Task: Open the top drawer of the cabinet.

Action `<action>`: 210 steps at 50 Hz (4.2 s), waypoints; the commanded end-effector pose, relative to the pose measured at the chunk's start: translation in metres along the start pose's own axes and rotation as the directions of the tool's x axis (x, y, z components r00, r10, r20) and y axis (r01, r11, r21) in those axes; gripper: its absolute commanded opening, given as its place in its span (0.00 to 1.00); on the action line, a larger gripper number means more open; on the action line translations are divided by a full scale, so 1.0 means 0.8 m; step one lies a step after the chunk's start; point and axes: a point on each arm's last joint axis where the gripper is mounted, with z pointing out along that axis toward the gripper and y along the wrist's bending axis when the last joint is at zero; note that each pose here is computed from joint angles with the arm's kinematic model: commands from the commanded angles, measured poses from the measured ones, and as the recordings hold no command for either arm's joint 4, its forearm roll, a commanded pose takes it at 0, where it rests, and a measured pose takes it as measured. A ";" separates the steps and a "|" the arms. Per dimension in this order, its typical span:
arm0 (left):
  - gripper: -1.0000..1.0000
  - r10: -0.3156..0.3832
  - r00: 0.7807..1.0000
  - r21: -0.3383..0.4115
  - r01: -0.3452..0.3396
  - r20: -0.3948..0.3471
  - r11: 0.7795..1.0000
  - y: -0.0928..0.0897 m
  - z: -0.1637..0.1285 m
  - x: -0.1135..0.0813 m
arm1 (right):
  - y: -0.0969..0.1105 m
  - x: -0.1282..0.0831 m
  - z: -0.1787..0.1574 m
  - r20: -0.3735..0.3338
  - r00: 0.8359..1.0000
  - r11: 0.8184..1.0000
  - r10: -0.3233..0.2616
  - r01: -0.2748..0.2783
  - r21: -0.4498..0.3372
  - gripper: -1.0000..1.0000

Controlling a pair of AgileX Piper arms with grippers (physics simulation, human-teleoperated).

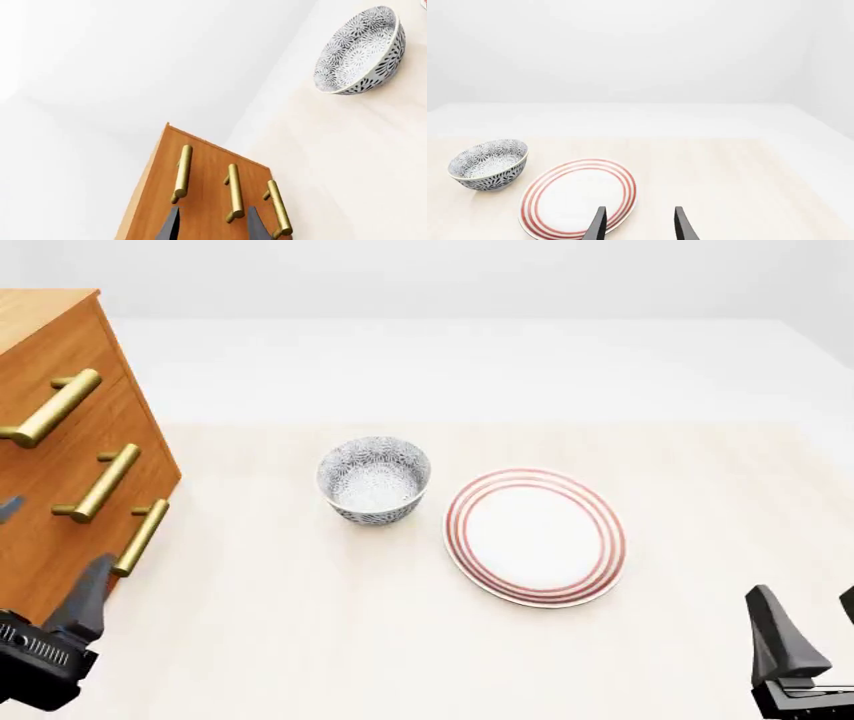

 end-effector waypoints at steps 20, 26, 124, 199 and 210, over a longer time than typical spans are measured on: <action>1.00 0.209 0.973 -0.026 -0.212 -0.096 0.977 0.009 0.040 0.013 | 0.000 0.000 0.000 0.000 1.000 1.000 0.000 0.000 0.000 1.00; 1.00 0.222 0.967 -0.045 -0.229 -0.127 0.972 0.018 0.047 0.015 | 0.000 0.000 0.000 0.000 1.000 1.000 0.000 0.000 0.000 1.00; 1.00 0.262 0.927 -0.085 -0.294 -0.269 0.952 0.039 0.155 0.068 | 0.000 0.000 0.000 0.000 1.000 1.000 0.000 0.000 0.000 1.00; 0.00 0.332 0.905 -0.070 -0.362 -0.266 0.930 0.026 0.151 0.071 | 0.000 0.000 0.000 0.000 1.000 1.000 0.000 0.000 0.000 1.00; 0.00 0.348 0.909 -0.064 -0.371 -0.228 0.927 0.019 0.155 0.063 | 0.000 0.000 0.000 0.000 1.000 1.000 0.000 0.000 0.000 1.00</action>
